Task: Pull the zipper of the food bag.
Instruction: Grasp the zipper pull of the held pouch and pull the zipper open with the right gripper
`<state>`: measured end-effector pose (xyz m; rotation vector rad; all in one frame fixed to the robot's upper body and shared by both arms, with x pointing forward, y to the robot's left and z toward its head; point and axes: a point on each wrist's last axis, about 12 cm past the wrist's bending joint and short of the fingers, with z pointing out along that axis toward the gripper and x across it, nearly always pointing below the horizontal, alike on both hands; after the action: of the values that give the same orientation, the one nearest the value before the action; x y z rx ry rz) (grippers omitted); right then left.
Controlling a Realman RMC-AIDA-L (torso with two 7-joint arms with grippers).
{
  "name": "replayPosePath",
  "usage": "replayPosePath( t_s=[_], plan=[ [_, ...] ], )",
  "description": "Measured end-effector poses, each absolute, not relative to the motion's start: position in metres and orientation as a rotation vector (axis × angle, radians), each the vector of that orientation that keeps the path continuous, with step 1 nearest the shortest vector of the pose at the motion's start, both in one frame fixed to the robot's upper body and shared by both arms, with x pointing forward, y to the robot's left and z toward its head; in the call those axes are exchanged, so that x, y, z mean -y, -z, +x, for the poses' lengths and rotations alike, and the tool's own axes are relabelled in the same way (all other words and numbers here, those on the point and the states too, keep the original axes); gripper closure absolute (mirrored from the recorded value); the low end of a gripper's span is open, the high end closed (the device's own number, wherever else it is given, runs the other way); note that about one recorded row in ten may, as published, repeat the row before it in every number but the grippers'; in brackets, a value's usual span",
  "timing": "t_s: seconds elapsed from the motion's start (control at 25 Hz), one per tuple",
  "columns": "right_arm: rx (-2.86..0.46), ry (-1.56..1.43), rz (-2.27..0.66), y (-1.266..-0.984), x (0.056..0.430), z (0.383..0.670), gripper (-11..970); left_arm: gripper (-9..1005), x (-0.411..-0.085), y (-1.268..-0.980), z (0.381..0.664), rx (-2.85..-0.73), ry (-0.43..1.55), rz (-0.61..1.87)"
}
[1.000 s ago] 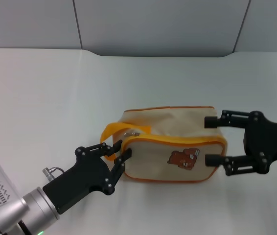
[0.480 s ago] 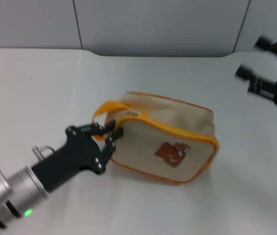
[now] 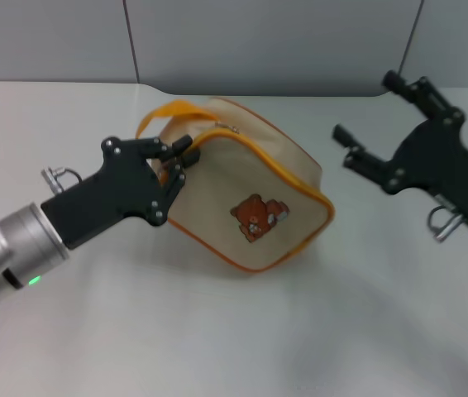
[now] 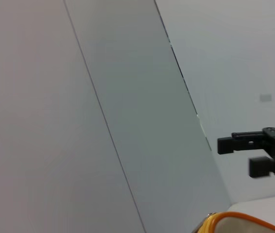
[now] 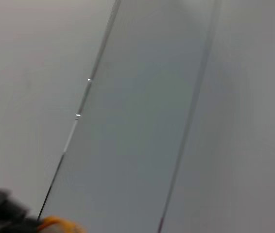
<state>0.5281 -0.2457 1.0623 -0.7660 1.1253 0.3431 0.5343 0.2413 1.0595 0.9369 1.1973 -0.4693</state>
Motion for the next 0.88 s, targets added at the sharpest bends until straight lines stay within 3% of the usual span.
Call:
replayPosePath(
  t_s=[0.44,0.88],
  plan=[
    [-0.988,0.041,-0.809,-1.062,0.226,0.534,126,904,-0.237,-1.066,0.543,-1.168,0.459,0.974],
    [-0.987,0.045,-1.038,-1.039,0.175,0.517,127,920,-0.236,-1.070,0.542,-1.142,0.470,0.977]
  ],
)
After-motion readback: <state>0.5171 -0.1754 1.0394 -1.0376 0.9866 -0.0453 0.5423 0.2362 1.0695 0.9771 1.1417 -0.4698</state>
